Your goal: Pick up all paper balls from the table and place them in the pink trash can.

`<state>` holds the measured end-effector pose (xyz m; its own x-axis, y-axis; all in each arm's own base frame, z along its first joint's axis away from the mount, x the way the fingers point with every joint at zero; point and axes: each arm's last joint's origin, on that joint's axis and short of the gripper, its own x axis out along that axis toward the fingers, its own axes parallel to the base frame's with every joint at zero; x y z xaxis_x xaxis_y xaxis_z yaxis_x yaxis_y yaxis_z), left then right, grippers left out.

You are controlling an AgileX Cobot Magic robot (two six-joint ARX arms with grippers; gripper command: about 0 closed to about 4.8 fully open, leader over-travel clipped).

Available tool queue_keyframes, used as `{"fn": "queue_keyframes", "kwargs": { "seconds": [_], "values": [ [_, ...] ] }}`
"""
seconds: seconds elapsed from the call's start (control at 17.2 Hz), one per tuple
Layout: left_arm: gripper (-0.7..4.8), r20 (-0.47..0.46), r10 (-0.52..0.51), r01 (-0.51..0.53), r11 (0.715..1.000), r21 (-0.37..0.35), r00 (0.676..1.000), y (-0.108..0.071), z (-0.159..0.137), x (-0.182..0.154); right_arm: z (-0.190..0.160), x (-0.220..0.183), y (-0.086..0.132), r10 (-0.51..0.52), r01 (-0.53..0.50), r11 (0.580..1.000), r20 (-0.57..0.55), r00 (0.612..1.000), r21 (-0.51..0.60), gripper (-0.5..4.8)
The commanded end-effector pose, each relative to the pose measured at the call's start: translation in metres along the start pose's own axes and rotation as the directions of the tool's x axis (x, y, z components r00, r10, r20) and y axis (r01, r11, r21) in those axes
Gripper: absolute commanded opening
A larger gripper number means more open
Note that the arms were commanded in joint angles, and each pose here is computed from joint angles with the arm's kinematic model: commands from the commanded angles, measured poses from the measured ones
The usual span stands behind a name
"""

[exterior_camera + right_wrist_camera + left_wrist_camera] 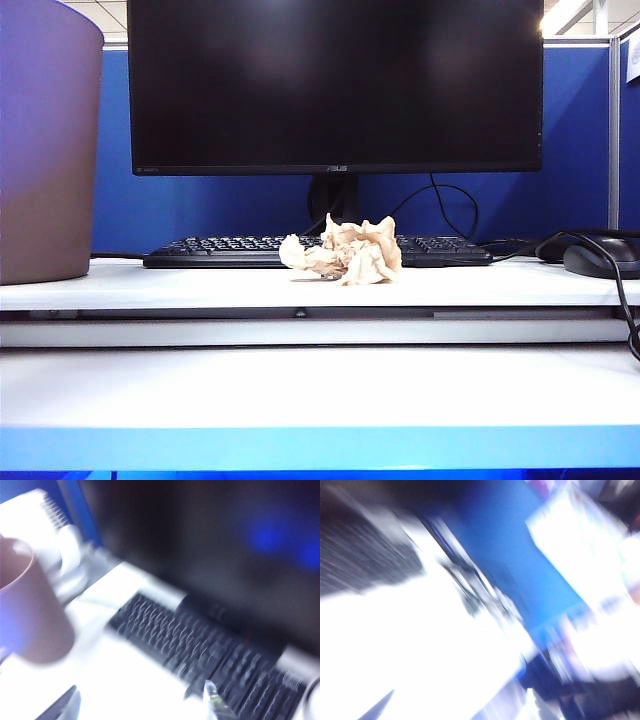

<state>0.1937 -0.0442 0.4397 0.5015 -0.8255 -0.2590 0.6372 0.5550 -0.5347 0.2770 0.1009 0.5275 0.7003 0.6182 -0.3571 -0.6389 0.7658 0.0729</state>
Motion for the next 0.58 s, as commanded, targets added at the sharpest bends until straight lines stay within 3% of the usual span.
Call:
{"fn": "queue_keyframes", "kwargs": {
  "seconds": [0.06, 0.17, 0.35, 0.58],
  "values": [
    [3.32, -0.207, -0.041, 0.054, 0.997, 0.055, 0.977, 0.007, -0.015, 0.106, -0.013, -0.023, 0.012, 0.001, 0.004, 0.999, -0.133, 0.991, 0.037, 3.16],
    [3.32, -0.277, 0.106, -0.078, 0.991, 0.108, 0.955, 0.014, -0.035, 0.159, -0.021, -0.025, 0.012, -0.020, 0.033, 0.998, -0.212, 0.977, 0.060, 3.18],
    [3.32, -0.343, 0.288, -0.238, 0.954, 0.182, 0.894, 0.026, -0.064, 0.211, -0.022, -0.032, 0.013, -0.092, 0.105, 0.993, -0.228, 0.969, 0.045, 3.19],
    [3.33, -0.403, 0.349, -0.288, 0.935, 0.206, 0.846, 0.045, -0.091, 0.252, -0.021, -0.039, 0.015, -0.104, 0.114, 0.993, -0.208, 0.973, 0.037, 3.19]
  ]
}}
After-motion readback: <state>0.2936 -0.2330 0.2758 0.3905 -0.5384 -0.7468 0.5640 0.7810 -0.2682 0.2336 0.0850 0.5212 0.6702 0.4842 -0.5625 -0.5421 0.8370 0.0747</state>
